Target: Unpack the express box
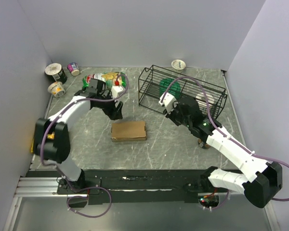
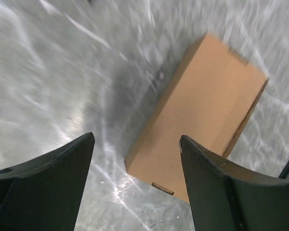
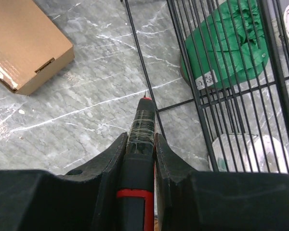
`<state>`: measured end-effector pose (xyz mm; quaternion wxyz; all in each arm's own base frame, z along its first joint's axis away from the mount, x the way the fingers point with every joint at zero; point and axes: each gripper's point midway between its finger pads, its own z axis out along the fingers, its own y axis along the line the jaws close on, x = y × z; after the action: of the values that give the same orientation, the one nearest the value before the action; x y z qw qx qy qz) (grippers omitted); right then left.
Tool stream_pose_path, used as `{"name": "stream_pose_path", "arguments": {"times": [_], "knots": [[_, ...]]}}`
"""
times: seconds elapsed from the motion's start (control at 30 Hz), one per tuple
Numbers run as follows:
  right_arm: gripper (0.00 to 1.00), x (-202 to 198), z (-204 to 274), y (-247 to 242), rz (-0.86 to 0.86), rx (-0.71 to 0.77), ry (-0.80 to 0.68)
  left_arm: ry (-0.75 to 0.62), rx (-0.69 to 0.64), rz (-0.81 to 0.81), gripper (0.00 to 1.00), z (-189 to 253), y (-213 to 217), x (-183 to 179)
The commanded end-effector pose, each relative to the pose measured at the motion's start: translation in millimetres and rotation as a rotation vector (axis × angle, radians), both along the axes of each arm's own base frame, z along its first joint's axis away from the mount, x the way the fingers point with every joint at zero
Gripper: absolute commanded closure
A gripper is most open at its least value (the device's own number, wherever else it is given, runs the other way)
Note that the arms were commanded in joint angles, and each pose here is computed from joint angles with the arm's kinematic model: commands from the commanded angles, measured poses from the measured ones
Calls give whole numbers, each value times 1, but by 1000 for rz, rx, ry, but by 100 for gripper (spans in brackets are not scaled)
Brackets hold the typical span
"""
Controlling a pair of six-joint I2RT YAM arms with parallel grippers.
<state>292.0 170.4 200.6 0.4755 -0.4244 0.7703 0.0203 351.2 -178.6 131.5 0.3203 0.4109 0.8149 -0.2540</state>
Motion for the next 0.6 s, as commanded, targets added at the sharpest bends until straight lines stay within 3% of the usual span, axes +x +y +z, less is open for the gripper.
{"name": "stream_pose_path", "arguments": {"times": [0.0,0.27,0.57], "knots": [[100,3,30,1,-4,17,-55,73,-23,-108,24,-13,-8,-11],[100,-5,25,-5,-10,0,-21,167,-84,-154,27,-29,-20,-16],[100,1,24,0,-10,11,-22,186,-35,-112,29,-53,-15,-8]]}}
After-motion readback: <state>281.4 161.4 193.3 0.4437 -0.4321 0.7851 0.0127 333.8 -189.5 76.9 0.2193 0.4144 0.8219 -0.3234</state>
